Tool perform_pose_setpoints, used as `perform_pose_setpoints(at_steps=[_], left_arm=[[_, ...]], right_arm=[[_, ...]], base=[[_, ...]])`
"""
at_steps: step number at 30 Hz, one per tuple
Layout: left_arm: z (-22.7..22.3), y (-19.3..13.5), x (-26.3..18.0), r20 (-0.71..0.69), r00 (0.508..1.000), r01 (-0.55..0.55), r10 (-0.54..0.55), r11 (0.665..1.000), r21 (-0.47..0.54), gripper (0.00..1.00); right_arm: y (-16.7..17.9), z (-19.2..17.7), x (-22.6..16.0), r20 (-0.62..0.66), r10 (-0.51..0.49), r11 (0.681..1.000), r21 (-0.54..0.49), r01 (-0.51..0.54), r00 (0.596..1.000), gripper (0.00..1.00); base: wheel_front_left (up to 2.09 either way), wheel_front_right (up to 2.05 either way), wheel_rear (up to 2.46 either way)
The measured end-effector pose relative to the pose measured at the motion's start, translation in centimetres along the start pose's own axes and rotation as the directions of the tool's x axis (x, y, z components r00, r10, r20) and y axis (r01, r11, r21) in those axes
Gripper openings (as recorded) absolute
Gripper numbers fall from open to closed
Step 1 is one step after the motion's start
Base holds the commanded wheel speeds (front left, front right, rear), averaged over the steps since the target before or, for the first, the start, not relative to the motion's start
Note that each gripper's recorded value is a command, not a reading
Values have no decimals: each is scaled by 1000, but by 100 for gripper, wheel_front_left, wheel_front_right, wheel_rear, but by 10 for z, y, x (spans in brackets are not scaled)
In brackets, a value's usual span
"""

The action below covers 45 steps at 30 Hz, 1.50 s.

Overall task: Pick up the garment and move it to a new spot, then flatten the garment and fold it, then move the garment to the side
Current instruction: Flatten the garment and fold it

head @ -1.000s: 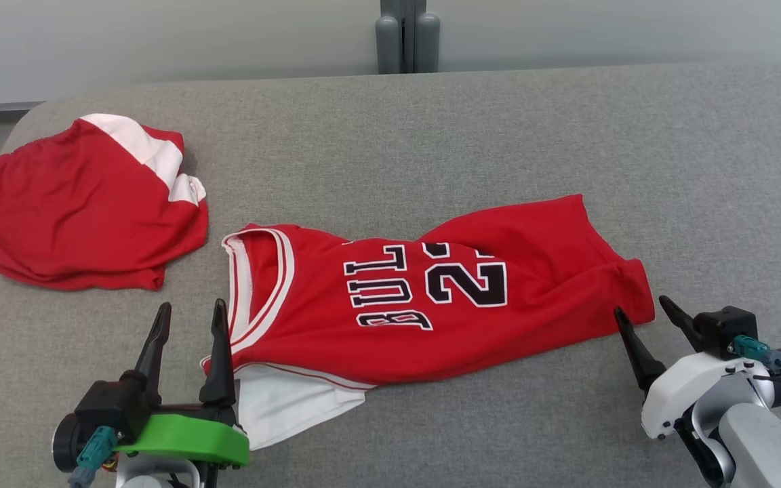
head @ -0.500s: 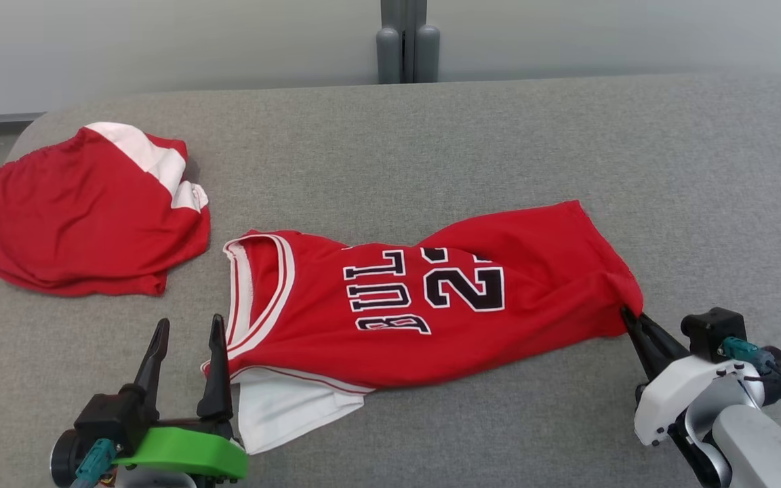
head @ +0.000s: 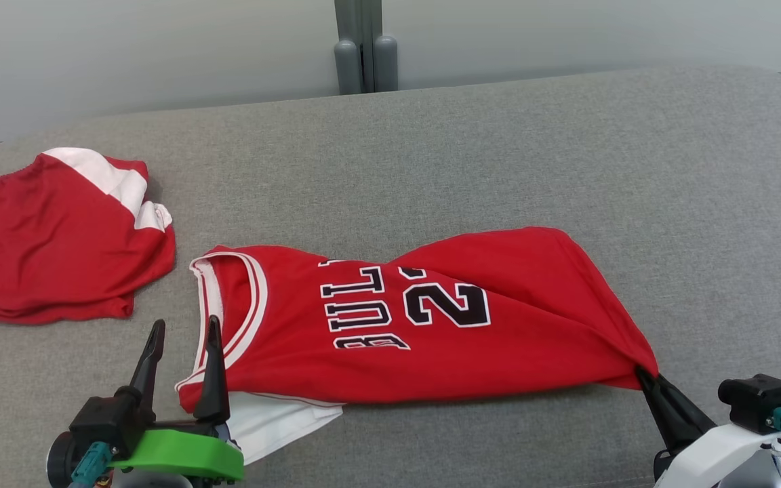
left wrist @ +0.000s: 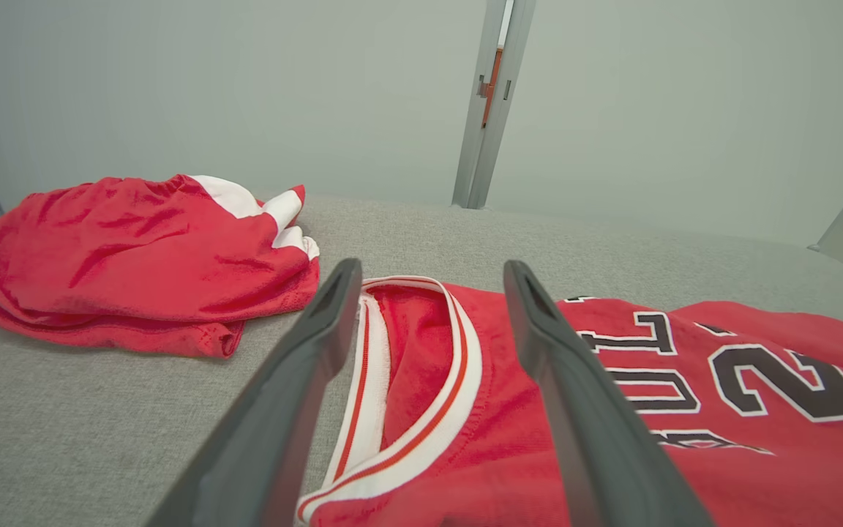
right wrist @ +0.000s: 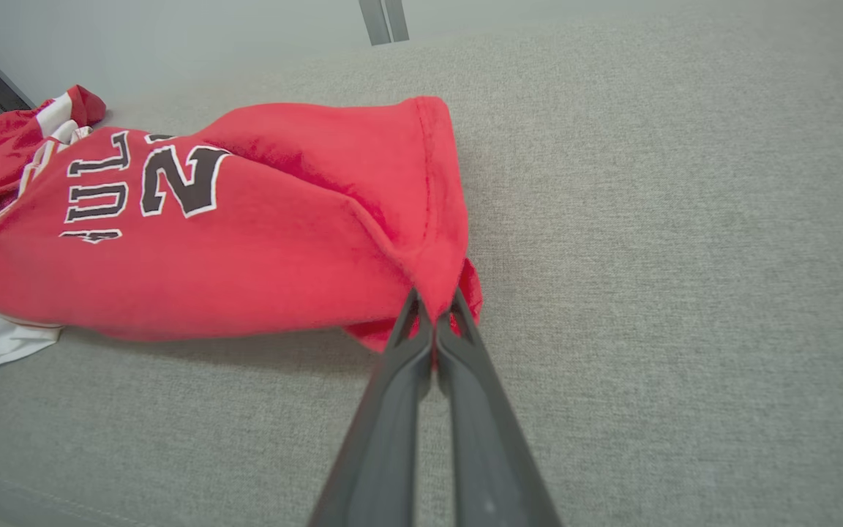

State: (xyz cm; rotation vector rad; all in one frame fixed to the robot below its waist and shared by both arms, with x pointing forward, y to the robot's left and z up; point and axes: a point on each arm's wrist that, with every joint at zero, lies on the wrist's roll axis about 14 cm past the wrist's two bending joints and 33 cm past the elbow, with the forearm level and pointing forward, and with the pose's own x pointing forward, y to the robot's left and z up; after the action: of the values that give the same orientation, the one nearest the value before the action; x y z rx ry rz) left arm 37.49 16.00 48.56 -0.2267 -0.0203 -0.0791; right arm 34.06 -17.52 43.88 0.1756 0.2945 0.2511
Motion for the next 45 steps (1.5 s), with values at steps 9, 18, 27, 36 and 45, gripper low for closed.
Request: perform_pose_setpoints(at_steps=[9, 18, 27, 36, 45], left_arm=[[-1, 0, 2, -4, 1000, 0, 0, 1000, 2, 100], [0, 14, 3, -2, 999, -39, 39, 999, 7, 100], [-6, 27, 5, -20, 997, -78, 78, 997, 11, 100], [-5, 32, 4, -18, 995, -96, 96, 995, 14, 100], [2, 26, -2, 3, 997, -81, 81, 997, 19, 100]], right_arm=[[10, 27, 16, 35, 31, 997, -72, -29, 999, 0], [5, 51, 77, 56, 39, 989, -146, -30, 998, 0], [-17, 36, 134, -15, -8, 988, -156, 6, 1000, 0], [-13, 29, 142, 16, 4, 990, -138, -1, 1000, 100], [-23, 34, 100, 84, -14, 991, -130, 25, 996, 100]], base=[[0, 0, 0], [0, 0, 0], [0, 0, 0], [0, 0, 0], [0, 0, 0]])
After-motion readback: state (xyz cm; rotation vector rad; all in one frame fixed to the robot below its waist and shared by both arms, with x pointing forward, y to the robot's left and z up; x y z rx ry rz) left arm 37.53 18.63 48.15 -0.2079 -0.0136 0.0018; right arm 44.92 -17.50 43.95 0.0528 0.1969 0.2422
